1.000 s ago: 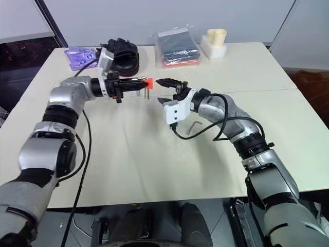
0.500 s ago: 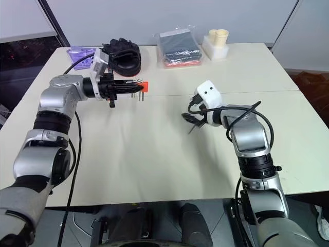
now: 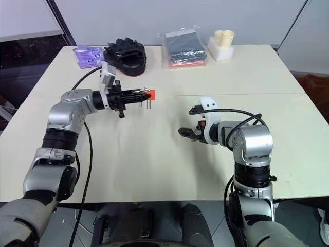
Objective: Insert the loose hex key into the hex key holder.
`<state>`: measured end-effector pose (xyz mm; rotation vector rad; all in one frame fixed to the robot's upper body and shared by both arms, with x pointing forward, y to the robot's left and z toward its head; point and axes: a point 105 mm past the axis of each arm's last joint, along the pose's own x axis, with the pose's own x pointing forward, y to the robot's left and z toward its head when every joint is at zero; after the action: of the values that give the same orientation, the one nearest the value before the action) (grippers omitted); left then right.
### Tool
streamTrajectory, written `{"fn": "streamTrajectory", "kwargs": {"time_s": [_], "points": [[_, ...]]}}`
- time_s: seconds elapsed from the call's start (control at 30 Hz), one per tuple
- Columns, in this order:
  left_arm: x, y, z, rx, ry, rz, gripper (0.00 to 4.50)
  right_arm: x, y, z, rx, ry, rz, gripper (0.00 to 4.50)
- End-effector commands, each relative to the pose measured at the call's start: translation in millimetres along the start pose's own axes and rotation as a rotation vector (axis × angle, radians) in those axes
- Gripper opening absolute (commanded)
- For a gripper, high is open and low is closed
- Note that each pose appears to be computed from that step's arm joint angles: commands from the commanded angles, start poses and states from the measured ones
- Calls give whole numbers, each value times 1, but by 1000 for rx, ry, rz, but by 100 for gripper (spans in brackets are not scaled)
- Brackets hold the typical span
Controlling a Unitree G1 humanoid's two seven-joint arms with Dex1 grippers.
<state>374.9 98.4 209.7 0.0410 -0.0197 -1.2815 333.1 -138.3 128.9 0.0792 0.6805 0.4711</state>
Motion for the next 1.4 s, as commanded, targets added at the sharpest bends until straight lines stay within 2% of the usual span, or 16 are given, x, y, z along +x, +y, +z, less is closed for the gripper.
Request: {"fn": "streamTrajectory", "kwargs": {"time_s": [0.03, 0.3, 0.63, 0.73, 0.97, 1.1, 1.2, 1.23, 1.3, 1.4], "points": [[2, -3, 12, 38, -40, -9, 0, 0, -9, 8, 47, -22, -59, 447], [3, -5, 8, 34, -40, -13, 0, 15, -8, 12, 121, -12, -84, 447], [0, -4, 4, 28, -52, 10, 0, 42, -24, -5, 139, 40, -184, 447], [-1, -3, 3, 24, -57, 22, 0, 47, -24, -9, 130, 55, -194, 368], [-5, 0, 3, 25, -63, 44, 0, 55, -26, -33, 81, 117, -225, 5], [-6, 0, 2, 27, -60, 46, 0, 61, -24, -40, 72, 130, -220, 5], [-8, 0, 2, 29, -55, 46, 0, 60, -24, -32, 66, 95, -220, 5], [-8, 1, 2, 29, -52, 47, 0, 59, -25, -23, 49, 60, -225, 5], [-8, 1, 3, 31, -46, 44, 0, 49, -26, 13, -27, -74, -232, 5], [-8, 4, 4, 34, -37, 39, 0, 27, -14, 78, -71, -334, -192, 5]]}}
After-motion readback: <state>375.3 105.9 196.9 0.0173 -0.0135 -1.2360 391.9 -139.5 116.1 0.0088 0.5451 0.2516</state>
